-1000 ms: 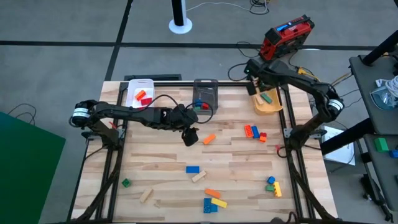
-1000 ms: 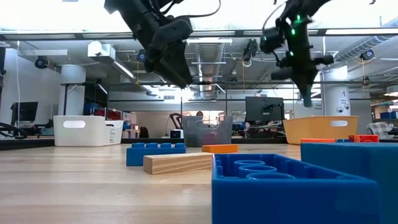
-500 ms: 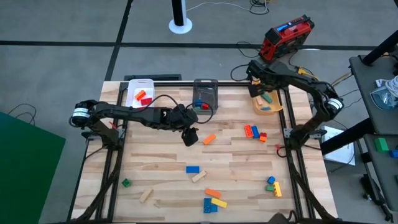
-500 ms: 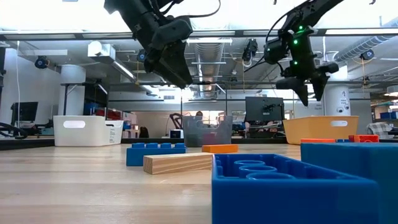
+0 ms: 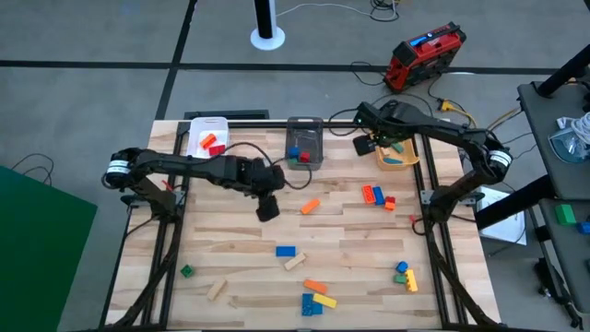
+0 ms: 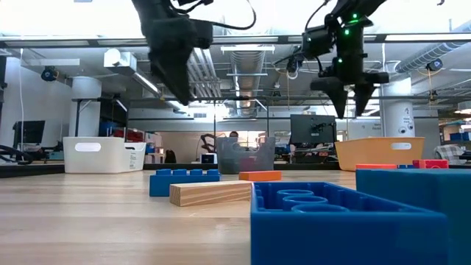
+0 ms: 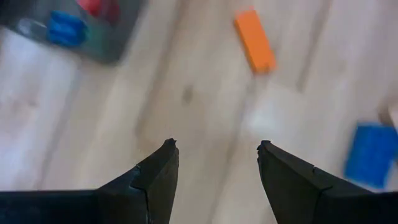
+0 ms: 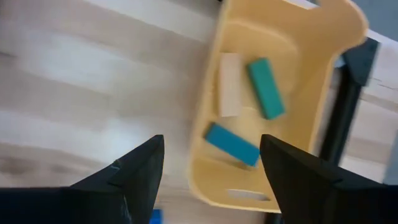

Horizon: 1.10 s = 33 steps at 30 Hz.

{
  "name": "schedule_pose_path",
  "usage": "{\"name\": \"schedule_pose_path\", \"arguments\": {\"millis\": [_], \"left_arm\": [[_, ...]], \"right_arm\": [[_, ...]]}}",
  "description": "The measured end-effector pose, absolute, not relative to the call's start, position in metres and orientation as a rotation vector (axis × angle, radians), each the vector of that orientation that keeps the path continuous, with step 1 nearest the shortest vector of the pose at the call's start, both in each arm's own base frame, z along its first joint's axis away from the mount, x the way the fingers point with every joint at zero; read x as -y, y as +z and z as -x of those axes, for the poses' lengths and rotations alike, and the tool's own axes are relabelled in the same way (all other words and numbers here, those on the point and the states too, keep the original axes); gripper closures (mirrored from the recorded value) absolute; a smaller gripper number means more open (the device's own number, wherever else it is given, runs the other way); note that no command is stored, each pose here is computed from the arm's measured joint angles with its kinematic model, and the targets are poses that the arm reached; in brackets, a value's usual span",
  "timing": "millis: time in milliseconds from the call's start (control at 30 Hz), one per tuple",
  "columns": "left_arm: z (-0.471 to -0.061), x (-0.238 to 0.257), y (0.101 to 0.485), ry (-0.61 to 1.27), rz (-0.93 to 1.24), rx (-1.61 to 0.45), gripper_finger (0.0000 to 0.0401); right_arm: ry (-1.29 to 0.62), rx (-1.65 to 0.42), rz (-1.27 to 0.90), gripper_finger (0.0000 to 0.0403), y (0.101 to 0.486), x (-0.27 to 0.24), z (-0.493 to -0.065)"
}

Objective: Sort blocks by size
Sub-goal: Put the big middle blue game piece into the white bin

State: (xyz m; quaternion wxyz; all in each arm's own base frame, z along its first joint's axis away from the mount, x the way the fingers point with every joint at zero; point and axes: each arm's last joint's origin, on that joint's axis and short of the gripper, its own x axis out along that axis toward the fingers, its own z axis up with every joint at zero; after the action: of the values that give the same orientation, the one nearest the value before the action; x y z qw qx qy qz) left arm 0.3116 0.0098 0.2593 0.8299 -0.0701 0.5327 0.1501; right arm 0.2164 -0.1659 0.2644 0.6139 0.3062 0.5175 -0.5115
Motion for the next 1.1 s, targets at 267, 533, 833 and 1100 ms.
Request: {"name": "schedule_pose_path", "arguments": {"millis": [267,533,833,1100], "left_arm": [[-0.282,0.028,0.249,0.183,0.085,-1.191,0.0205],[-0.266,0.062,0.247,0.049,0.089,-0.975,0.0205],[-0.279,0.084,0.218,-0.038,0.058,-0.872,0.0205],[-0.299,0.095,0.192,-0.122,0.059,-0.891,0.0205]], "right_arm": [[-1.129,-1.168,-0.690,0.0160,0.265,0.150,-0.230],[-1.072,-1.159,-0.726,0.0144,0.267,0.145,-0.232],[-1.053,-1.143,-0.734,0.0123,0.269,0.144,-0.232],[-1.040,-1.148,-0.735,0.0112,0.269,0.144,-0.232]]}}
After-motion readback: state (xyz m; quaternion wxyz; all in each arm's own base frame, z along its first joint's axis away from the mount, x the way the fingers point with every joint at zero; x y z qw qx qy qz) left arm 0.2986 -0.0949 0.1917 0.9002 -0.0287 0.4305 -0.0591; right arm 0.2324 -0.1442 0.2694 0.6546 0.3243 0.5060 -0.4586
